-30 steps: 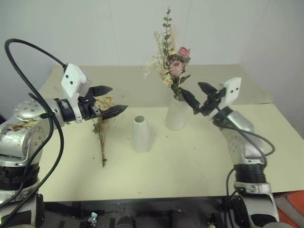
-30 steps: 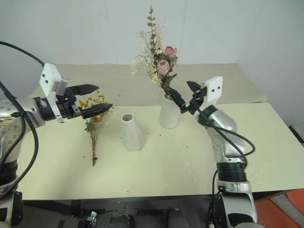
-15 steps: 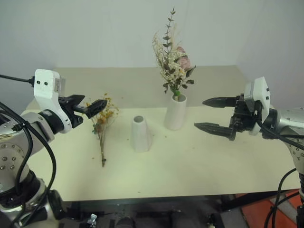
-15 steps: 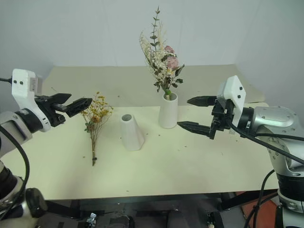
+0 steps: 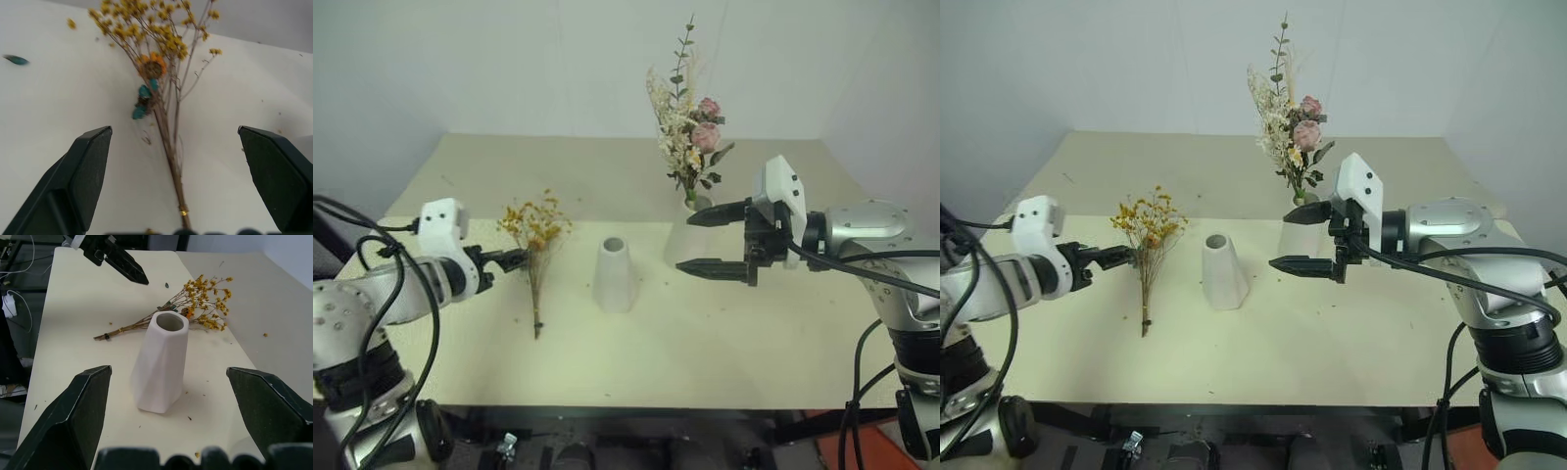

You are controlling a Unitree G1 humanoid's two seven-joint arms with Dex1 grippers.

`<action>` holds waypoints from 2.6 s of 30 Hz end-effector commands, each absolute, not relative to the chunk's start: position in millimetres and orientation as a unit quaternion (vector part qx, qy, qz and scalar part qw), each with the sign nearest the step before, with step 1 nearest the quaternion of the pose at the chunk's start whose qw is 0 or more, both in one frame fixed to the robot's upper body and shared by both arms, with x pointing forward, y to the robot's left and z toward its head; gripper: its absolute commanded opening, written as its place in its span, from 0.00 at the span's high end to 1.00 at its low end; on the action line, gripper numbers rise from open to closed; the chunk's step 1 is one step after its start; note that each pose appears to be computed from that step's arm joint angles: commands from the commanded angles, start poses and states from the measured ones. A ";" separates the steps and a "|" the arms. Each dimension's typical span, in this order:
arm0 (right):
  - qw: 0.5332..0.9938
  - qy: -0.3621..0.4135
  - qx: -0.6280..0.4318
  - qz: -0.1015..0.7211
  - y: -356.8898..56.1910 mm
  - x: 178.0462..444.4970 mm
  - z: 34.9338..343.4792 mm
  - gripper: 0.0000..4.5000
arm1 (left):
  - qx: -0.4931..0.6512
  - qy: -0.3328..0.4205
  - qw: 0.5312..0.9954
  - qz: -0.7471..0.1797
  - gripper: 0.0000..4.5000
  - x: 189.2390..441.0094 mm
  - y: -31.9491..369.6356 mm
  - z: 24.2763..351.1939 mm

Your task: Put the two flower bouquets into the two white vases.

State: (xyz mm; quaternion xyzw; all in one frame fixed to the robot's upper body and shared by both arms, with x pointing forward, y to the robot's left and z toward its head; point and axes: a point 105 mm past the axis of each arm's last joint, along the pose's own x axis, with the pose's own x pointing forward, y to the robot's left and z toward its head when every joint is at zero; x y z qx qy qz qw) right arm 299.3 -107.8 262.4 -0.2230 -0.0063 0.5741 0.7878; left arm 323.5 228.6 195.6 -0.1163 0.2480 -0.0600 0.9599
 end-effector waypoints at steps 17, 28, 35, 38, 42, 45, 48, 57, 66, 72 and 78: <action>0.808 -0.016 -0.247 0.536 -111.9 296.5 270.7 0.01 | -0.120 0.371 0.921 -0.013 0.00 364.6 195.2 155.0; 0.816 -0.010 -0.245 0.524 -114.5 297.8 267.0 0.00 | -0.090 0.393 0.915 0.023 0.47 373.2 199.0 145.4; 0.816 -0.011 -0.245 0.523 -113.7 299.9 265.5 0.00 | -0.085 0.357 0.929 0.041 0.97 380.8 203.2 157.9; 0.816 -0.012 -0.247 0.522 -114.2 301.5 265.2 0.00 | -0.100 0.295 0.949 0.052 0.99 387.1 208.2 183.0; 0.818 -0.015 -0.250 0.518 -115.0 303.5 265.5 0.00 | -0.111 0.173 0.976 0.075 0.99 393.3 220.1 229.8; 0.821 -0.022 -0.251 0.513 -116.1 305.2 266.3 0.00 | -0.152 0.014 0.986 0.062 0.99 396.0 223.1 280.6; 0.824 -0.037 -0.254 0.505 -116.8 307.4 268.2 0.00 | -0.169 -0.105 0.980 0.004 0.99 389.9 217.2 317.8; 0.836 -0.083 -0.200 0.505 -117.9 300.5 285.9 0.00 | -0.204 -0.292 0.850 -0.388 0.99 343.2 164.8 366.6; 0.852 -0.078 -0.197 0.479 -116.1 296.2 269.8 0.00 | -0.147 -0.247 0.768 -0.572 0.99 347.6 146.5 343.7; 0.863 -0.070 -0.203 0.458 -122.0 295.9 264.3 0.00 | -0.179 -0.219 0.735 -0.616 0.99 358.4 136.2 333.8; 0.870 -0.065 -0.206 0.444 -125.8 297.9 262.5 0.00 | -0.175 -0.193 0.727 -0.635 0.99 360.8 120.6 321.3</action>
